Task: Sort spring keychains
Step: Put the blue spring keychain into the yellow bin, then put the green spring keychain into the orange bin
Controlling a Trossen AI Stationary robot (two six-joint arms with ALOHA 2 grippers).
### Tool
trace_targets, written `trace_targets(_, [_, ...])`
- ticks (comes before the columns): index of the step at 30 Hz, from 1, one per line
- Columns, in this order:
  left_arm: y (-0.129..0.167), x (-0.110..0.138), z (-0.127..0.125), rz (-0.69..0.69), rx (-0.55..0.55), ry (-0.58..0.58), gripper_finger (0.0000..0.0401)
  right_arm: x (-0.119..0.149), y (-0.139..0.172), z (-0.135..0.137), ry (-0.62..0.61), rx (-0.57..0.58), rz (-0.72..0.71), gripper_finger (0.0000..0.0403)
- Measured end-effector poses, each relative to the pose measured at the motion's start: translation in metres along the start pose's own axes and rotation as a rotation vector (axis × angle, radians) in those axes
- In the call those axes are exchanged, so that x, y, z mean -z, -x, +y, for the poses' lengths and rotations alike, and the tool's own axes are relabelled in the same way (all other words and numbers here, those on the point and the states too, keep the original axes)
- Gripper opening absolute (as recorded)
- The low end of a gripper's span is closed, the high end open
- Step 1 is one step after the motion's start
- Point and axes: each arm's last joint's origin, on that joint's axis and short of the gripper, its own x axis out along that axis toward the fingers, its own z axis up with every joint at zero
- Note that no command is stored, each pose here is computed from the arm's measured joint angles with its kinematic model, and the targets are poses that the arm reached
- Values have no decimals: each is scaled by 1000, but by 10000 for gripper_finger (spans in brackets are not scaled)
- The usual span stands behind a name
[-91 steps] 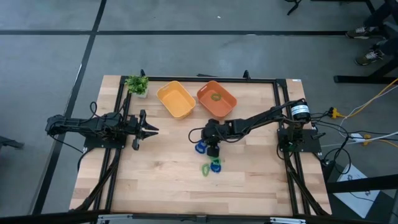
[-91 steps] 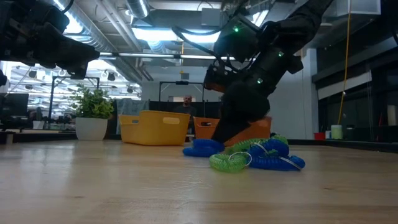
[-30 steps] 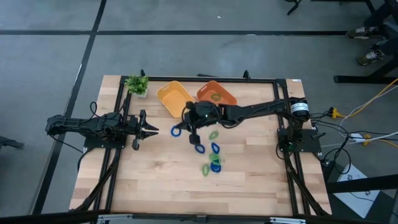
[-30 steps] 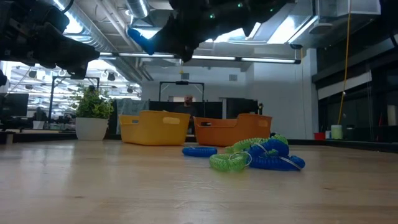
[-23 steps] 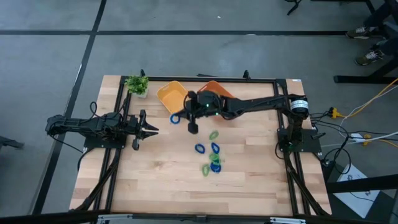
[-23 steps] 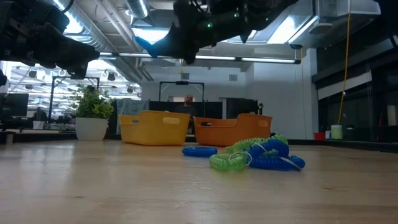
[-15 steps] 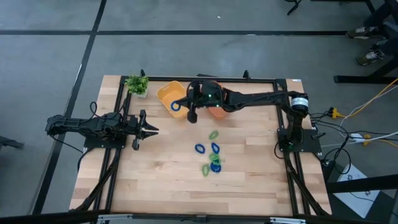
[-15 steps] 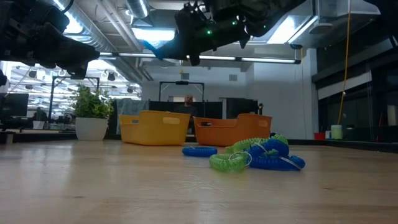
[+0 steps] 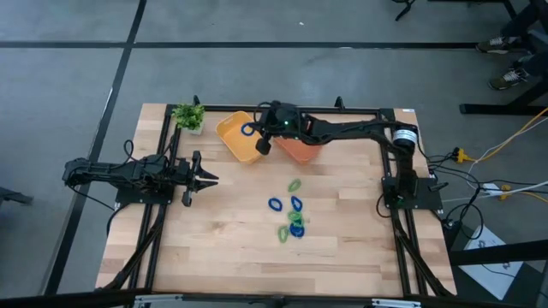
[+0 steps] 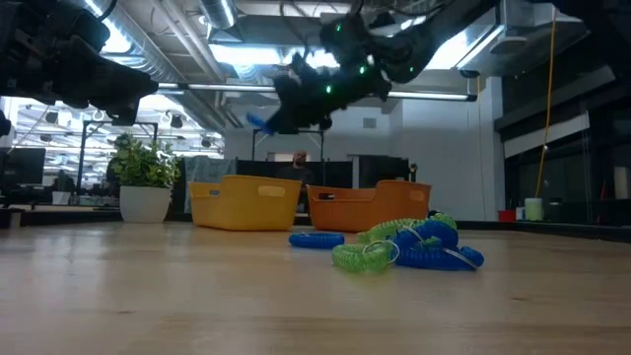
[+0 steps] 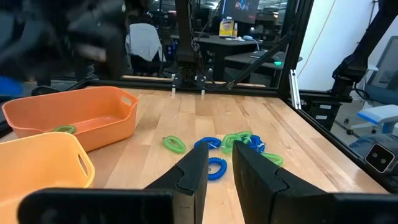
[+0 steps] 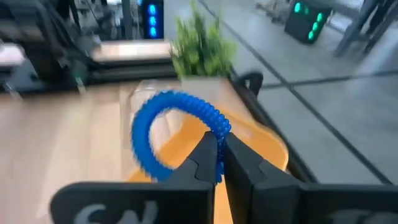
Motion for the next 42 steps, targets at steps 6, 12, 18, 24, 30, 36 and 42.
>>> trace_targets(6, [0, 0, 0, 0, 0, 0, 68, 29, -18, -6, -17, 12, 78, 17])
trace_targets(12, [0, 0, 0, 0, 0, 0, 70, 44, -25, -4, -24, -5, 127, 17])
trace_targets(18, [0, 0, 0, 0, 0, 0, 68, 46, -26, -3, -25, -28, 135, 17])
trace_targets(24, [0, 0, 0, 0, 0, 0, 70, 48, -26, -3, -22, -31, 151, 36])
trace_targets(30, [0, 0, 0, 0, 0, 0, 68, 50, -26, -3, -35, -32, 168, 69])
trace_targets(36, [0, 0, 0, 0, 0, 0, 70, 50, -26, -3, -48, -31, 174, 82])
trace_targets(42, [0, 0, 0, 0, 0, 0, 68, 50, -25, -3, -50, -32, 173, 82])
